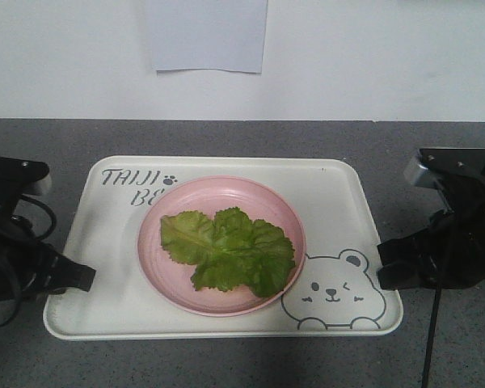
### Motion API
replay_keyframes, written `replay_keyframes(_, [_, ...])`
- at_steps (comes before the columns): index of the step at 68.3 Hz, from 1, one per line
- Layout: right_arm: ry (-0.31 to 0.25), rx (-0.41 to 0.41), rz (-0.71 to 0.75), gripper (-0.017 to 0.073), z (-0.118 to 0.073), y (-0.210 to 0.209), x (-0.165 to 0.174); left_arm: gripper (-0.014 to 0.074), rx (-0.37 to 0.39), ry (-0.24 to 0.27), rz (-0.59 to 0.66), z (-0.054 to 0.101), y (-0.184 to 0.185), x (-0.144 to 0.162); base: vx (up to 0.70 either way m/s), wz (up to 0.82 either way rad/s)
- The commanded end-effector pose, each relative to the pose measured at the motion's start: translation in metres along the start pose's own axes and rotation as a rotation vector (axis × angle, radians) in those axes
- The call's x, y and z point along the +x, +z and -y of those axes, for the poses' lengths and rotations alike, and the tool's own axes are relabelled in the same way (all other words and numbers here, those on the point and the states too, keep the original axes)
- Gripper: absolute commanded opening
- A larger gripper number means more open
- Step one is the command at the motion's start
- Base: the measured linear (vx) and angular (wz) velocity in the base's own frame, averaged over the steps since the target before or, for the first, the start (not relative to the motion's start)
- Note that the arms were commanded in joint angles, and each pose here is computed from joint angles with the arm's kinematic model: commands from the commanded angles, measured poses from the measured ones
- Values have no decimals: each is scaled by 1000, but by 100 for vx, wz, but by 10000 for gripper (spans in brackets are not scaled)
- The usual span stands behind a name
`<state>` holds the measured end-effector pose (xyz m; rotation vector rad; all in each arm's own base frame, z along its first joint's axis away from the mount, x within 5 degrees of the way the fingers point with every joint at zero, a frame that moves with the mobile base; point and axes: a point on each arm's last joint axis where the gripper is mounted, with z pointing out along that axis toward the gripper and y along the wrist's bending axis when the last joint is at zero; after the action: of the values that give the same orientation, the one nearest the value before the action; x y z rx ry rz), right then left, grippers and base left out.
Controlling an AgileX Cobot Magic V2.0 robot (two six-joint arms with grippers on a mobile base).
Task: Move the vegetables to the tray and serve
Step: 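Lower the tray onto the counter with both grippers, then open both grippers and raise them away from the tray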
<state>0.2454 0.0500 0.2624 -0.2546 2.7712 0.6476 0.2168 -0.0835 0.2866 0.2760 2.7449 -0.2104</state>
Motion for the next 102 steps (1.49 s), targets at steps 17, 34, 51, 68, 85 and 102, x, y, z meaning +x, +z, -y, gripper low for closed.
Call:
replay_keyframes(17, [4,-58,-29,-1,4,22,-14,-6,-8,32,6,3,29,-21,0,0])
replay_keyframes(34, [12,-49,-88,0,13,37,-15,-6,-18,29,-61,3,48,-22,0,0])
replay_keyframes(51, [9,-14,-131,29,19,42,-13,-4,-18,26,-75,3,53,-22,0,0])
replay_keyframes(68, [1,3,-145,134,21,42,-11,57,-18,26,-76,3,53,-22,0,0])
replay_keyframes(85, [1,4,-143,292,21,42,-12,246,-15,23,-71,3,52,-22,0,0])
replay_keyframes(102, [-47,15,-120,323,12,23,-10,328,-15,30,-52,3,34,-18,0,0])
